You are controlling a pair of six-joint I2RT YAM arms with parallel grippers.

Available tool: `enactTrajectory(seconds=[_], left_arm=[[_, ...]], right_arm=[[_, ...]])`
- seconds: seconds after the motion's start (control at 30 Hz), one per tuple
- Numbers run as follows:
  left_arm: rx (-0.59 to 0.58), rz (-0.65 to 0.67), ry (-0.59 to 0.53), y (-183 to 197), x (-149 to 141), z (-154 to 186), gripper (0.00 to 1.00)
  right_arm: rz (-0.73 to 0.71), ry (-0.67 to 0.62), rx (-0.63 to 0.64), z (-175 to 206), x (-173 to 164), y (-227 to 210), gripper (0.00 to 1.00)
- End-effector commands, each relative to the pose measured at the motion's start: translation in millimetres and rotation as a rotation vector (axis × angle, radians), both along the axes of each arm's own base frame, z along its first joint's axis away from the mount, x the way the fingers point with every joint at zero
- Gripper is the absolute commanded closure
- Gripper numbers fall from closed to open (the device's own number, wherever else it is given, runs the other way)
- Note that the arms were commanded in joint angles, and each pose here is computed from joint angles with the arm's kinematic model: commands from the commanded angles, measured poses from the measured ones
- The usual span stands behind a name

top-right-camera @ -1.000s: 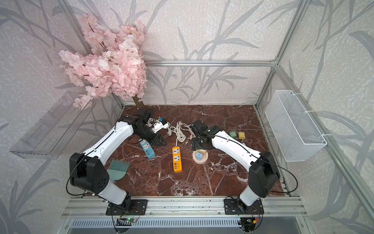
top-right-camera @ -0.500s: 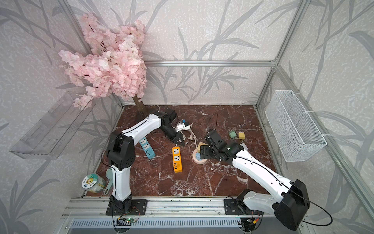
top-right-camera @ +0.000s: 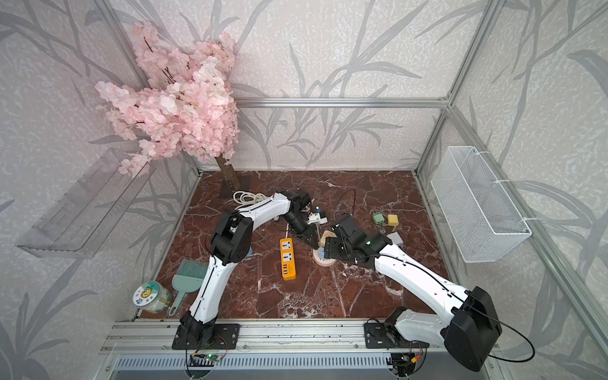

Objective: Pull the plug off the socket
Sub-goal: Remove the plug from the socket.

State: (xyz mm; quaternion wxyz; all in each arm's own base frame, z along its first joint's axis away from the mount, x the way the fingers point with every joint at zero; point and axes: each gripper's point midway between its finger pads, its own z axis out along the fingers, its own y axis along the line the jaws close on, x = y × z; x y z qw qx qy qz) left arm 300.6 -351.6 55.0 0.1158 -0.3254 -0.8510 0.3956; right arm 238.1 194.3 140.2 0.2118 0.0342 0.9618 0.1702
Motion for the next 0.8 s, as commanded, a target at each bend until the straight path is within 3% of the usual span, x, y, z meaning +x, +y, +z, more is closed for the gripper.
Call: enactTrajectory(seconds=[0.0,0.37,0.77], left_arm=[[-0.012,0.028,0.028,-4,5,7,1.00],[0.079,0.027,0.071,3,4,-27,1.00],[0.088,0.026,0.081,4,3,-32,1.00]], right_arm=[[0.001,-0.005,0.014,0,0,5,0.24],[0.013,0.027,-0.056,-13,3,16,0.24],[-0.077,0.081,-0.163,-28,15,27,0.28]])
